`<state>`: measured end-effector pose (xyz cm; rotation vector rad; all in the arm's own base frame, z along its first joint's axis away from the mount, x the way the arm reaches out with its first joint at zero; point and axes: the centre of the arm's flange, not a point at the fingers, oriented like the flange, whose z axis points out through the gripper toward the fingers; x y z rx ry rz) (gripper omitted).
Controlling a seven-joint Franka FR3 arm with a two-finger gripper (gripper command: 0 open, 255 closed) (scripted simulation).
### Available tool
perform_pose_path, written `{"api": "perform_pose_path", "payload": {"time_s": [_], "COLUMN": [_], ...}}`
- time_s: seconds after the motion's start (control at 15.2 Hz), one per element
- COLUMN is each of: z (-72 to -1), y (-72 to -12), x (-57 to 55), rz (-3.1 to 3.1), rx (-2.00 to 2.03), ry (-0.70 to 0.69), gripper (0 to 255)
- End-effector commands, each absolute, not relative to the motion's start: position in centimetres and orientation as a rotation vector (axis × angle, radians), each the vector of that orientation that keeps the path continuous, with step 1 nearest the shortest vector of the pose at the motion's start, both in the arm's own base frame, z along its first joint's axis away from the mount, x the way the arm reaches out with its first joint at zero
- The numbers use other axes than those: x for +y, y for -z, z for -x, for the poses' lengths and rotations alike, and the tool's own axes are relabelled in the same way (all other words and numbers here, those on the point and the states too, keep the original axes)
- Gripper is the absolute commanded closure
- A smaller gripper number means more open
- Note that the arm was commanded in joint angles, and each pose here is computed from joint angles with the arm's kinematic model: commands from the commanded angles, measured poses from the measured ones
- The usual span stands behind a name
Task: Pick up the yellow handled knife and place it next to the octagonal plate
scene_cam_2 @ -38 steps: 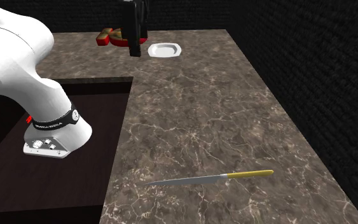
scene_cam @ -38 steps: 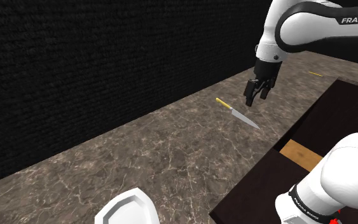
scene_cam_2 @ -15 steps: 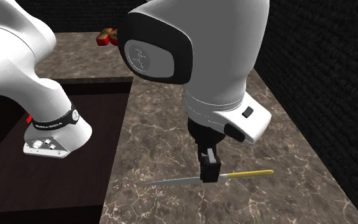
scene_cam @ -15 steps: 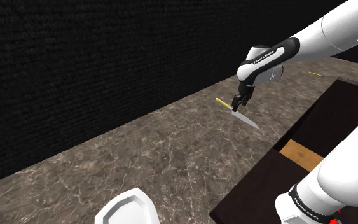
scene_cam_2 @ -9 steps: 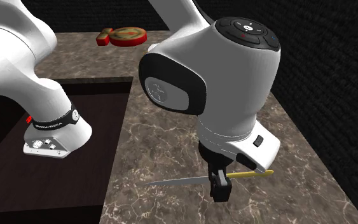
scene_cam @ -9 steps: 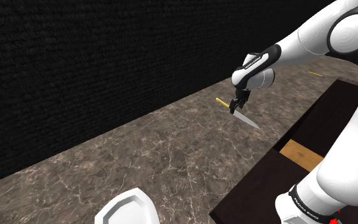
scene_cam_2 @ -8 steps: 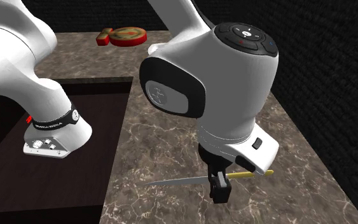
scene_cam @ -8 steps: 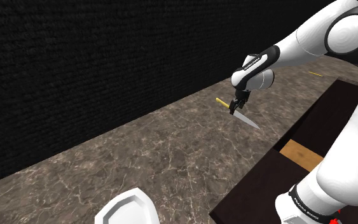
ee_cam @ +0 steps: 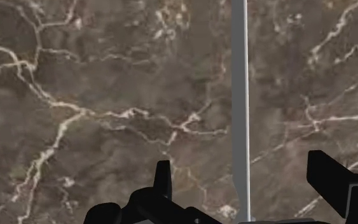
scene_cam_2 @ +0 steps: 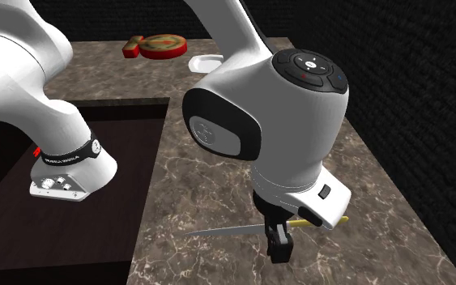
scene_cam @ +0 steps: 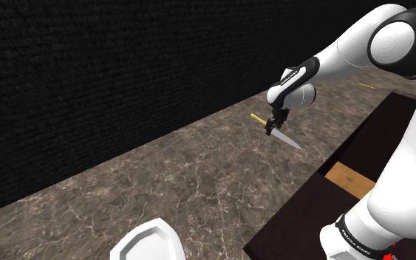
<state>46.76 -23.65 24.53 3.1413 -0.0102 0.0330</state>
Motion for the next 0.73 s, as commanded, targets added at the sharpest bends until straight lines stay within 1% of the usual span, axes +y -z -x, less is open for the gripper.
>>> {"api": "perform_pose_path", "payload": {"time_s": [0.0, 0.13, 0.2, 0.66], "z": [-46.76, -46.76, -46.76, -46.76], "y": [-24.52, -24.52, -24.52, -24.52], "x": [-23.65, -23.65, -23.65, -23.65], "rz": [-3.141, -3.141, -3.141, -3.141], "rx": [-0.010, -0.010, -0.010, -0.010], "ry": [-0.033, -0.033, -0.033, -0.033], "gripper": [0, 0, 255, 255]}}
